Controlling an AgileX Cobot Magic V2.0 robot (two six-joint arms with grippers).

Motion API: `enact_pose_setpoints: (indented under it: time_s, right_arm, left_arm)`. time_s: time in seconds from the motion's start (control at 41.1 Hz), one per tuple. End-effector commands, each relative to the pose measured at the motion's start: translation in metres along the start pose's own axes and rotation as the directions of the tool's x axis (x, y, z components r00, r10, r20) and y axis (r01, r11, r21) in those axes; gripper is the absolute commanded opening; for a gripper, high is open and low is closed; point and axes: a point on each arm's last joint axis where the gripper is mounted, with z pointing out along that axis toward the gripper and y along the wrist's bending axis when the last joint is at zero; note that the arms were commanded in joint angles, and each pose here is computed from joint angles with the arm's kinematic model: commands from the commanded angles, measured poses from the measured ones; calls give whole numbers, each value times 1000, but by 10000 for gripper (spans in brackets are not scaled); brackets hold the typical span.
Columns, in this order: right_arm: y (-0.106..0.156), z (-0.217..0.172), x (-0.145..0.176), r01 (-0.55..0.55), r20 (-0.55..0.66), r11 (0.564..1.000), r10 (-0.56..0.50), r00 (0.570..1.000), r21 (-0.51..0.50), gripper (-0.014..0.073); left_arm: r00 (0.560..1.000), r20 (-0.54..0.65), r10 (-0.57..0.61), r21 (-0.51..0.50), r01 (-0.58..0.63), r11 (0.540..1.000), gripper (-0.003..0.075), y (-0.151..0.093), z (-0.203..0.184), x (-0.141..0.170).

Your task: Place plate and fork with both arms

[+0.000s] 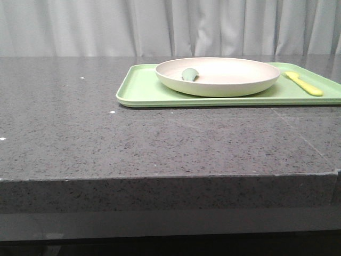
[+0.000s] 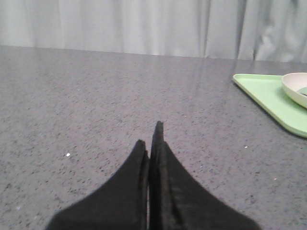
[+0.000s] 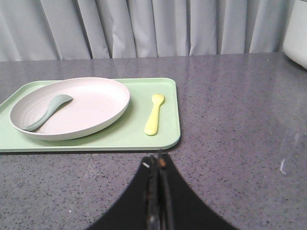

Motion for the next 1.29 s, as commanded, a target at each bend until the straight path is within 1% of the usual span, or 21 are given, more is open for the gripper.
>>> enact_pose_setpoints:
  time_s: [0.0, 0.194, 1.264]
  right_arm:
    - [2, -2, -15, 16, 97, 1000, -15, 995, -10, -62]
    - [2, -2, -15, 16, 97, 1000, -15, 995, -10, -62]
    - [2, -2, -15, 16, 97, 1000, -15, 995, -10, -62]
  left_arm:
    - [994, 106, -8, -21, 10, 1000, -18, 1, -3, -3]
    - [998, 61, -9, -24, 11, 1000, -18, 2, -1, 14]
    - [998, 63, -9, -24, 11, 1000, -18, 2, -1, 13]
